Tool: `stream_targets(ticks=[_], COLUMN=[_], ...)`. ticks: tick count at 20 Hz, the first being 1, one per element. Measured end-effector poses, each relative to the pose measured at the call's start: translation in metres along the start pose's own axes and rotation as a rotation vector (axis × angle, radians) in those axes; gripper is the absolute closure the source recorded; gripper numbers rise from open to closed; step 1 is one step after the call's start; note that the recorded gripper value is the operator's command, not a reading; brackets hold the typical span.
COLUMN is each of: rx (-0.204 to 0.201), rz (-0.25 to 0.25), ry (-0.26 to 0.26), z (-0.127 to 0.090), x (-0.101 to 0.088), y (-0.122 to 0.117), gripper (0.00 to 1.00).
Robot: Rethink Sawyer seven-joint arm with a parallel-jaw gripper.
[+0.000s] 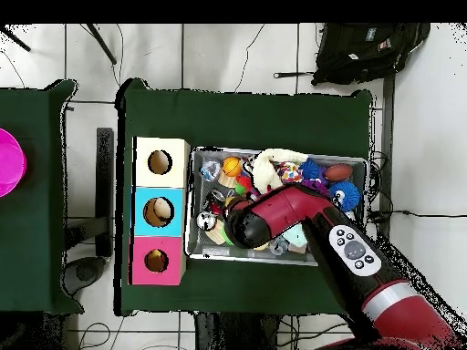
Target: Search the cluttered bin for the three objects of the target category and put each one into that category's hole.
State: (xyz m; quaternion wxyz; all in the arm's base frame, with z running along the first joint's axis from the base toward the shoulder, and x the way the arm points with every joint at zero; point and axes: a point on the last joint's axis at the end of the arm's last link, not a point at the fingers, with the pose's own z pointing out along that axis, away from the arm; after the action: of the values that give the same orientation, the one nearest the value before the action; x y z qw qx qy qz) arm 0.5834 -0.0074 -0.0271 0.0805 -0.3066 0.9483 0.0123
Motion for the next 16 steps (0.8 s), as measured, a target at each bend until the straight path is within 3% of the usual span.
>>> stream_targets(ticks=[9, 16], rx=[-0.007, -0.028], rz=[0.009, 0.047], ry=[-0.011, -0.009], z=[0.0049, 0.0066], x=[-0.0015, 0.0023], y=[0.0017, -0.0002], gripper=[0.0, 0.0])
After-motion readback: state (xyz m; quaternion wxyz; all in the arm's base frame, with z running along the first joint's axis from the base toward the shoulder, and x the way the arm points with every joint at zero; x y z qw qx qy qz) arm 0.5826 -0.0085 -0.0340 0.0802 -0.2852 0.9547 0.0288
